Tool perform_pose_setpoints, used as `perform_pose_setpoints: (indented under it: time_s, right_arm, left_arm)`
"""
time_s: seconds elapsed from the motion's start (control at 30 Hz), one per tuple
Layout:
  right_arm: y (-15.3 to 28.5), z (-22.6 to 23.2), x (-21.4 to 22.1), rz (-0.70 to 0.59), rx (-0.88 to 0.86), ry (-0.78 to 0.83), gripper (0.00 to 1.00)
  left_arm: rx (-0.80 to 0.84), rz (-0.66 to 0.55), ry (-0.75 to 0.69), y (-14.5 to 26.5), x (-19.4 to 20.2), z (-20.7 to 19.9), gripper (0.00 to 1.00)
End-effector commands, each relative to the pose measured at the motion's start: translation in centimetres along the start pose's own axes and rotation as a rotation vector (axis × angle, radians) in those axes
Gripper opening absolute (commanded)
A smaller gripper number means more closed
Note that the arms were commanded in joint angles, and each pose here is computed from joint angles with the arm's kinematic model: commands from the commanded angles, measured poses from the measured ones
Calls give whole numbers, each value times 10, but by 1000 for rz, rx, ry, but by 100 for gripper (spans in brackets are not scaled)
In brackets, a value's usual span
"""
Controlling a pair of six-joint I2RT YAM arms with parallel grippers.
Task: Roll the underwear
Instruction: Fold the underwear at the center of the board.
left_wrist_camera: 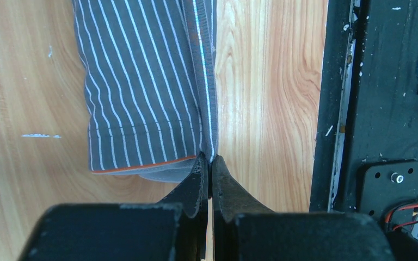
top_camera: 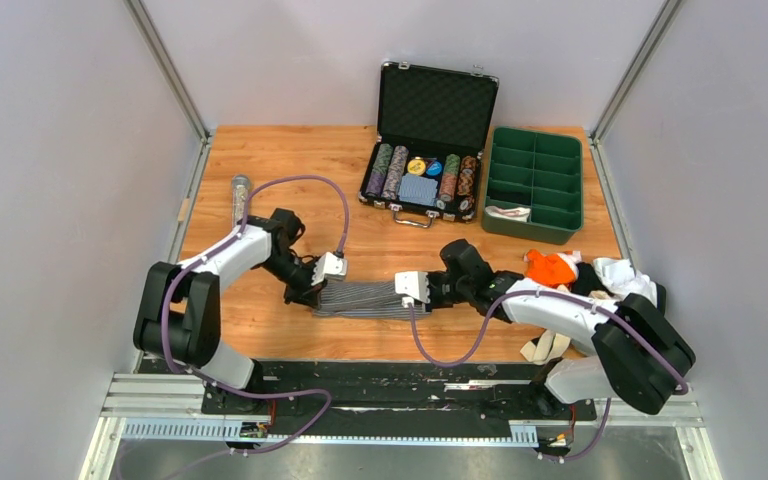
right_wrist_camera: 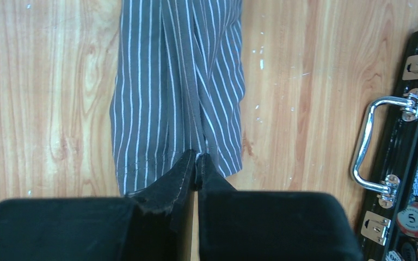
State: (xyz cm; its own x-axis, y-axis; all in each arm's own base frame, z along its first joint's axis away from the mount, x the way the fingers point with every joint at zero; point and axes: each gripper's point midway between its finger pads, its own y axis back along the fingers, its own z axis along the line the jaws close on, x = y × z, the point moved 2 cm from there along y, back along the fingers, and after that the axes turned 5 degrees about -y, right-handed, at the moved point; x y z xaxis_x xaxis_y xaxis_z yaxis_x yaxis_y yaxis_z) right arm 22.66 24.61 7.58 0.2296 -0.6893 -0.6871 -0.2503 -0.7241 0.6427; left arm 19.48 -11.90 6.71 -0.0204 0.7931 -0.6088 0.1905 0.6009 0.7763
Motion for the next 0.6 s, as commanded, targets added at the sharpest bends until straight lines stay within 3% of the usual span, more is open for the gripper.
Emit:
perform_pose_setpoints:
  time_s: [0.0, 0.47, 0.57]
  right_arm:
    - [3, 5, -4, -30, -6, 62, 0]
    - [20, 62, -17, -197, -135, 315, 0]
    - [23, 80, -19, -248, -210, 384, 9]
  left_arm:
    - [24, 33, 16, -5, 5, -1, 0]
    - [39, 104, 60, -16, 14, 3, 0]
    - [50, 113, 73, -18, 15, 4, 0]
